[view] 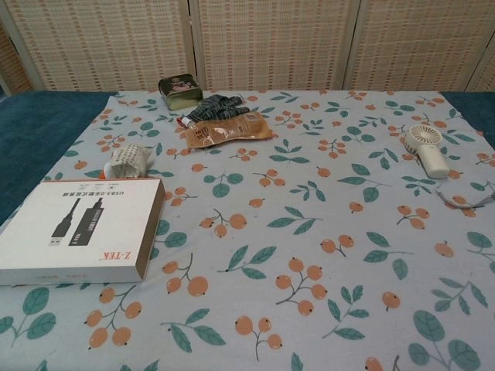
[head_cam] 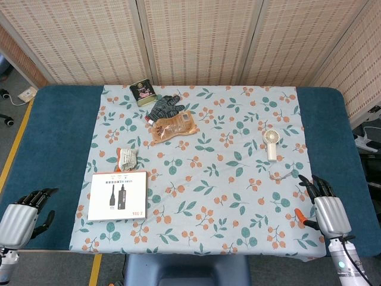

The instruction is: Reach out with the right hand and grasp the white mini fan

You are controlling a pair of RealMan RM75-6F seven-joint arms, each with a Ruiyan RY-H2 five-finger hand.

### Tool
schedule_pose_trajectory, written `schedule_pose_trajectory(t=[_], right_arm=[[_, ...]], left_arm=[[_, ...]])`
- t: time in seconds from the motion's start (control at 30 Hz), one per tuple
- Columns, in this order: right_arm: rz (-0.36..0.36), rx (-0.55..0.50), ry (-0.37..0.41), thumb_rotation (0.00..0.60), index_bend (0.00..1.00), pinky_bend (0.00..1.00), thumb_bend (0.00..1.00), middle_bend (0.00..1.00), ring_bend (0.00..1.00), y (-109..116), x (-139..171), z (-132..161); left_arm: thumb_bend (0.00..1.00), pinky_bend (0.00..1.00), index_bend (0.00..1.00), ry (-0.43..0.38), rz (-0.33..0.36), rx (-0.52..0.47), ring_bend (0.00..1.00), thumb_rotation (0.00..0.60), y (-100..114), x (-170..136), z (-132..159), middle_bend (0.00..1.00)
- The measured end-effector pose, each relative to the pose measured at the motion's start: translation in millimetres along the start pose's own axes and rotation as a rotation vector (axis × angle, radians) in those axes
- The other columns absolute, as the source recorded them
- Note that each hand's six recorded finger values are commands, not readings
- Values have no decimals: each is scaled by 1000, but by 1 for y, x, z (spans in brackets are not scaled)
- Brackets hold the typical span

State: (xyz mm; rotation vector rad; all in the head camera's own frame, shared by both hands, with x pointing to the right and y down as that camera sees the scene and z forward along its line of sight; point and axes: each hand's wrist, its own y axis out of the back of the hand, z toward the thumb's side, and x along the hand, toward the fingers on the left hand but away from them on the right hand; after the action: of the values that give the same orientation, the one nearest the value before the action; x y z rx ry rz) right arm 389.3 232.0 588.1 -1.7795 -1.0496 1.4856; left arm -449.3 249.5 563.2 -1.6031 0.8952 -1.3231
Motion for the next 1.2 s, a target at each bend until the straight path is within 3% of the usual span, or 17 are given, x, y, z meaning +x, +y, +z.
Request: schedule_pose_trajectory(t=[0.47, 0.57, 0.63, 0.73, 0.97, 1.2], right_arm=[[20, -4, -2, 600, 65, 94, 200, 215, 43, -3, 1, 0], [22, 7, 5, 600, 78, 222, 261, 341, 164, -6, -1, 0], [12, 12, 16, 600, 62, 403, 319, 512, 353, -9, -2, 2], [13, 23, 28, 600, 10, 554, 405, 655, 512, -15, -4, 5], [109, 63, 24, 600, 83, 623, 575, 763, 606, -24, -29, 10], [173, 60, -29, 600, 94, 634, 619, 831, 656, -23, -75, 13]], left_arm=[[441, 490, 228, -17, -9, -17, 290, 600, -2, 4, 1, 262], [441, 489, 241, -17, -14, -13, 290, 600, -3, 5, -1, 263], [441, 489, 244, -15, -15, -15, 290, 600, -2, 5, -1, 263], [441, 488, 249, -8, -8, -25, 290, 600, 1, 3, -3, 265], [442, 489, 260, 33, 3, -46, 290, 600, 10, -3, -11, 269], [441, 490, 261, 41, -21, -40, 292, 600, 7, -4, -12, 271]])
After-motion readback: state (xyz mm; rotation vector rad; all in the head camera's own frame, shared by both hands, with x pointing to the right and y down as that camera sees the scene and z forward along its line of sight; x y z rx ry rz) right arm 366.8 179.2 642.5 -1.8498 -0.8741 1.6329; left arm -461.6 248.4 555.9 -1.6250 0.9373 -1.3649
